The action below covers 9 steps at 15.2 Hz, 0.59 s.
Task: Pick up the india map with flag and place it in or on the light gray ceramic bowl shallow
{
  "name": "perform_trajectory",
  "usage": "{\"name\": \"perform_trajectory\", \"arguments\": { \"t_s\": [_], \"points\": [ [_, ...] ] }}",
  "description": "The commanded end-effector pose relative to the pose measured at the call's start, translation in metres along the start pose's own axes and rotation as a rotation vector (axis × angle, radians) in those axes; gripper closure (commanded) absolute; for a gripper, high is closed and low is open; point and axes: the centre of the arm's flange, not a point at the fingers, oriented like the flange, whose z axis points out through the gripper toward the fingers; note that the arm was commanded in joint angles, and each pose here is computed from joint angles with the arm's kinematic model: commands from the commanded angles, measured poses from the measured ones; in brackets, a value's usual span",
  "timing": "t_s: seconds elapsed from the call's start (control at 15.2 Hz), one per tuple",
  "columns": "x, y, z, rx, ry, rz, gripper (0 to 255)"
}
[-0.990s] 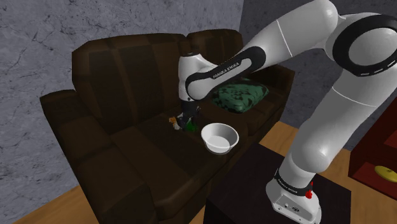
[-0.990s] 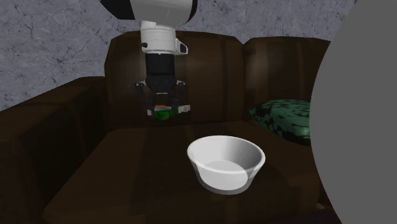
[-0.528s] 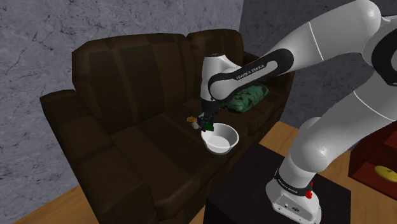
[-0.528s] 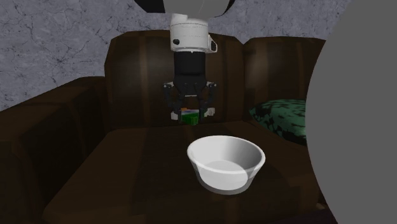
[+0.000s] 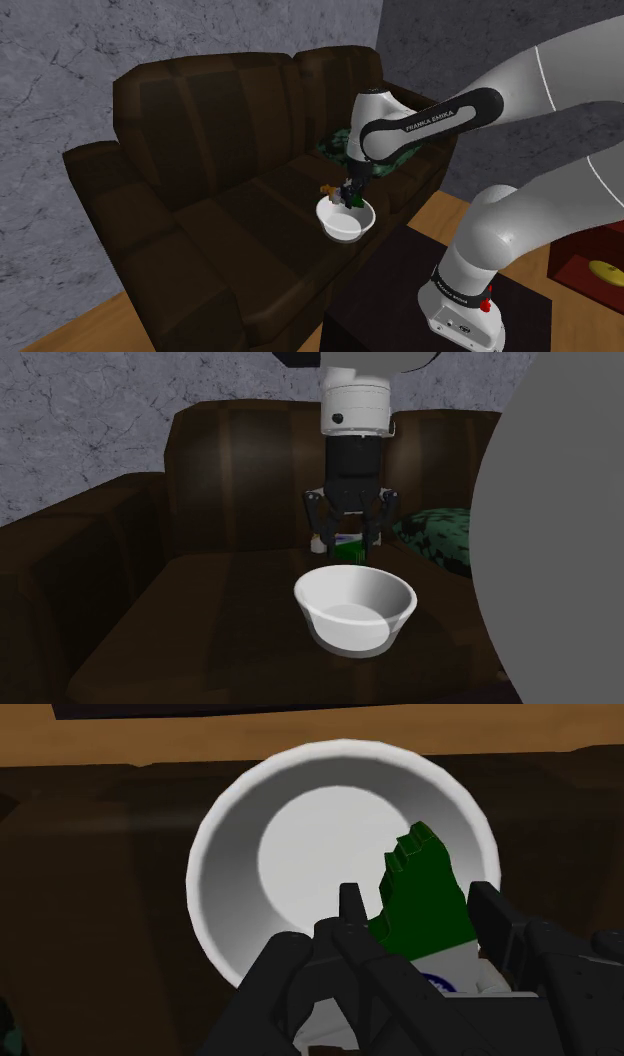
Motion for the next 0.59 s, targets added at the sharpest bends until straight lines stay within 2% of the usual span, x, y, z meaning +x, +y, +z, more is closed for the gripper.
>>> {"name": "perform_trajectory", "arguments": {
  "t_s": [0.0,0.53],
  "points": [
    [-0.001,0.001,0.010,0.000,0.001,0.000,255],
    [-0.002,0.001,0.052,0.000,0.001,0.000,255]
  ]
}}
